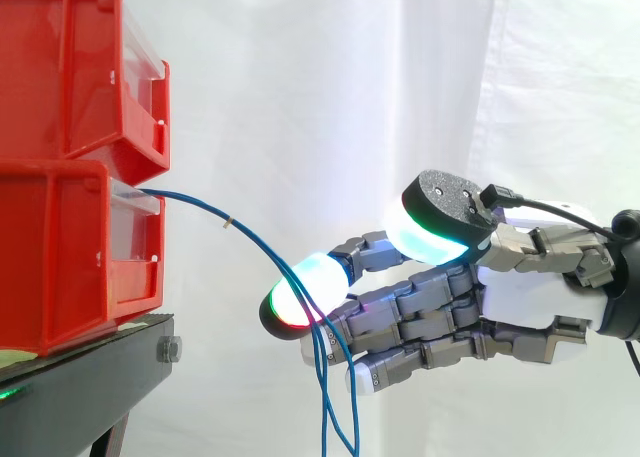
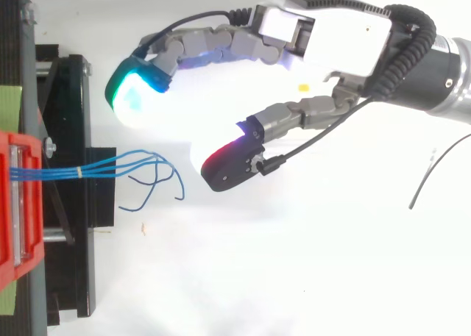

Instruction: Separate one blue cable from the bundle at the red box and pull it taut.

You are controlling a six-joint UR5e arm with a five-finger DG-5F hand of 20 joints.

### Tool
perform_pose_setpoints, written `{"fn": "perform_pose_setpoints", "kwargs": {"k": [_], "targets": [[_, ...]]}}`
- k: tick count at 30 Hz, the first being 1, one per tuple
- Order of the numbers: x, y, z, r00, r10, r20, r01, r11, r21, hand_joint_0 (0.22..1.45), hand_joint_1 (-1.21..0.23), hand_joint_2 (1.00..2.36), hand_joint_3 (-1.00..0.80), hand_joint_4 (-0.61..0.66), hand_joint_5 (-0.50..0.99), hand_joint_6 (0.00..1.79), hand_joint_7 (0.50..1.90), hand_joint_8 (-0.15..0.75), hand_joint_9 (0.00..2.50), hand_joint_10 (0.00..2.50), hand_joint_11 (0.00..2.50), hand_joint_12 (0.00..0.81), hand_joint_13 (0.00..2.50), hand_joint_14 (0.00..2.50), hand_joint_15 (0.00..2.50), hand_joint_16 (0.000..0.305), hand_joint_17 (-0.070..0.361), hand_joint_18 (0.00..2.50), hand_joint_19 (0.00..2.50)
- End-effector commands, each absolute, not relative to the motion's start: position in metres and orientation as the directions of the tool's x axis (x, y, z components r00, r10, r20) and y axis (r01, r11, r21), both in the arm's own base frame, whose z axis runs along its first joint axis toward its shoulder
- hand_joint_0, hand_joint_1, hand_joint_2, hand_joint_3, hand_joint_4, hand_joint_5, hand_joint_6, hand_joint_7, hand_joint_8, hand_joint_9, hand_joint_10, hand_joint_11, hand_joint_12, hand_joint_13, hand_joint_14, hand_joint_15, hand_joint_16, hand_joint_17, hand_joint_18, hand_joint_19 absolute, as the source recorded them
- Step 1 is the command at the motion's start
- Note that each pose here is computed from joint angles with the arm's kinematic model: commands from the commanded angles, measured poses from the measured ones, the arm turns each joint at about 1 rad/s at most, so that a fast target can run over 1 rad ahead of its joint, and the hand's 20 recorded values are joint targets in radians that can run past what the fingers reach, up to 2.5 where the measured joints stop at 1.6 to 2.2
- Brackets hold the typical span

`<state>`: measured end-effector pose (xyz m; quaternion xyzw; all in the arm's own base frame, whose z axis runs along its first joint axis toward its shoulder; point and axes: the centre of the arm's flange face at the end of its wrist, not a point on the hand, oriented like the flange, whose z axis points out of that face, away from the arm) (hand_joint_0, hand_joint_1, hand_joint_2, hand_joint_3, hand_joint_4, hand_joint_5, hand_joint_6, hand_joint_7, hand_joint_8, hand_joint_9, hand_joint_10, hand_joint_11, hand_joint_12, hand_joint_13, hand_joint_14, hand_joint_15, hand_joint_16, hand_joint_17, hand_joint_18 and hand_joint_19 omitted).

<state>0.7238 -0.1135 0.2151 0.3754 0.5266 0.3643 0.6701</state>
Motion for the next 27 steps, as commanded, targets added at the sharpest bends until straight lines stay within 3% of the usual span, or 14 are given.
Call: {"fn": "perform_pose_setpoints", "kwargs": {"k": [1,10,17,27], "targets": [[0.724,-0.113,0.214,0.180,0.884,-0.431,-0.095,0.452,0.887,0.57,-0.58,1.00,-0.49,0.28,-0.22,0.50,0.78,0.315,0.39,0.01,0.28,0.335,0.21,0.01,0.14,0.046,0.103,0.24,0.35],[0.732,-0.117,0.197,0.177,0.897,-0.406,-0.097,0.426,0.899,0.57,-0.57,1.00,-0.49,0.28,-0.22,0.50,0.78,0.316,0.40,0.01,0.28,0.337,0.21,0.00,0.14,0.046,0.103,0.23,0.36],[0.748,-0.117,0.165,0.171,0.913,-0.371,-0.102,0.390,0.915,0.56,-0.57,1.00,-0.50,0.28,-0.22,0.50,0.78,0.316,0.40,0.01,0.28,0.339,0.21,0.00,0.15,0.046,0.104,0.23,0.36],[0.761,-0.115,0.168,0.162,0.930,-0.329,-0.143,0.352,0.925,0.55,-0.58,1.00,-0.50,0.26,-0.22,0.50,0.78,0.315,0.39,0.01,0.29,0.345,0.22,0.00,0.15,0.048,0.107,0.23,0.38]]}}
